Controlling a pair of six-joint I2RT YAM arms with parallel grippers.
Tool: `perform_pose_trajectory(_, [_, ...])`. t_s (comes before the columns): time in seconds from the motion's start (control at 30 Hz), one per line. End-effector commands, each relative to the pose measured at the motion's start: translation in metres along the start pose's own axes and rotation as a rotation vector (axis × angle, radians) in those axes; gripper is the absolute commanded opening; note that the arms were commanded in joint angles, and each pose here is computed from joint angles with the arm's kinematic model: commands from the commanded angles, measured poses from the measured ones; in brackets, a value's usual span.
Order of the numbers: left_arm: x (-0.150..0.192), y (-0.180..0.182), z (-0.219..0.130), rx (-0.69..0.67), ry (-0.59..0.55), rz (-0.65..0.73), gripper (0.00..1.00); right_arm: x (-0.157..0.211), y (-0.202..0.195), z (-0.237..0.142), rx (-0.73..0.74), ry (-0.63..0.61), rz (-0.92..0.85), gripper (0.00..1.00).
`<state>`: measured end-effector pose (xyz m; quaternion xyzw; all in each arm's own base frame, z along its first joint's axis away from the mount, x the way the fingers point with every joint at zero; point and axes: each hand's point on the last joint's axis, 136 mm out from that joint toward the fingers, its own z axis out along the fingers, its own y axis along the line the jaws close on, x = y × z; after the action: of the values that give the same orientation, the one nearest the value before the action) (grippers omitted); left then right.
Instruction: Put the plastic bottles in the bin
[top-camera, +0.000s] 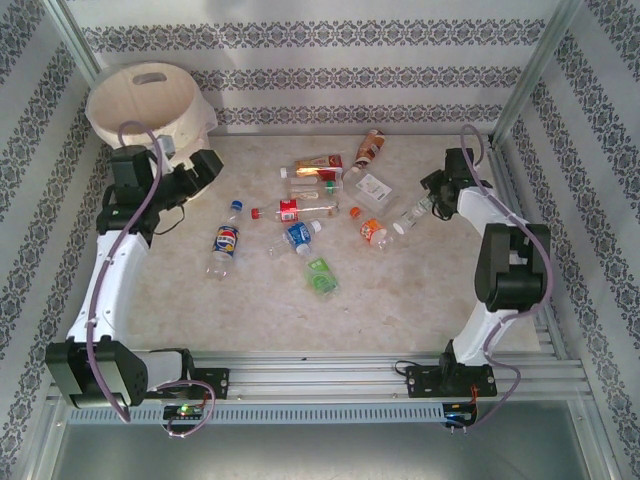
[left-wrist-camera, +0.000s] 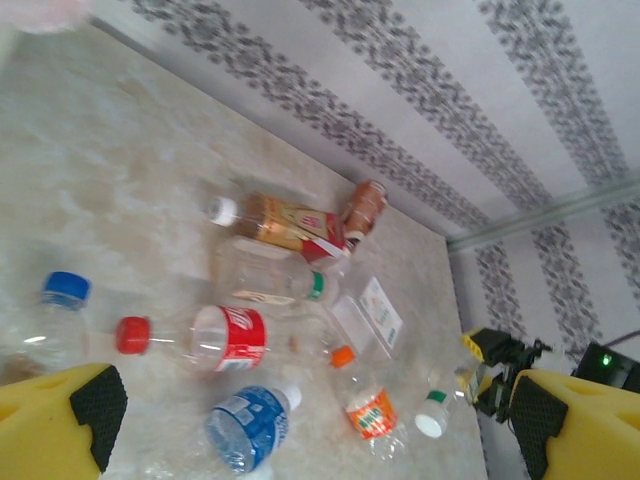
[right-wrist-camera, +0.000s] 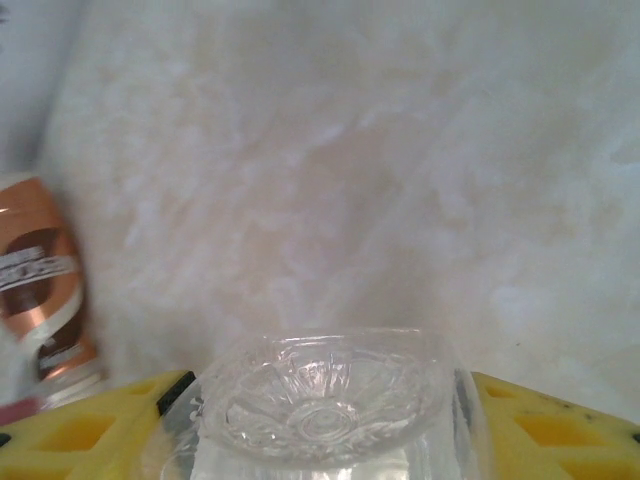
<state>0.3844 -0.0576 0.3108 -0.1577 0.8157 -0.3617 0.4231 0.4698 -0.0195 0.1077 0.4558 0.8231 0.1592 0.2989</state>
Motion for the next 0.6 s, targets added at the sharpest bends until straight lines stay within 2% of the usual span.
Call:
perform_pose_trajectory(0.0, [0.010,-0.042,0.016,0.153,0.038,0.108,1.00,0.004,0.038,-0.033,-0.141,-0.039,-0.113,0.28])
perform_pose_trajectory(0.13, [0.036,-0.071,0.041,0.188,0.111,0.233,1.00,0.017,0.071,-0.069,-0.267,-0.045,-0.164,0.22])
perform_pose_trajectory(0.3, [0.066,-0.104,0.072,0.242,0.188,0.390,1.00,0.050,0.124,-0.118,-0.457,-0.029,-0.264,0.22])
perform_pose_trajectory(0.57, [0.099,-0.146,0.107,0.391,0.283,0.502,1.00,0.105,0.176,-0.163,-0.654,0.080,-0.293,0.24])
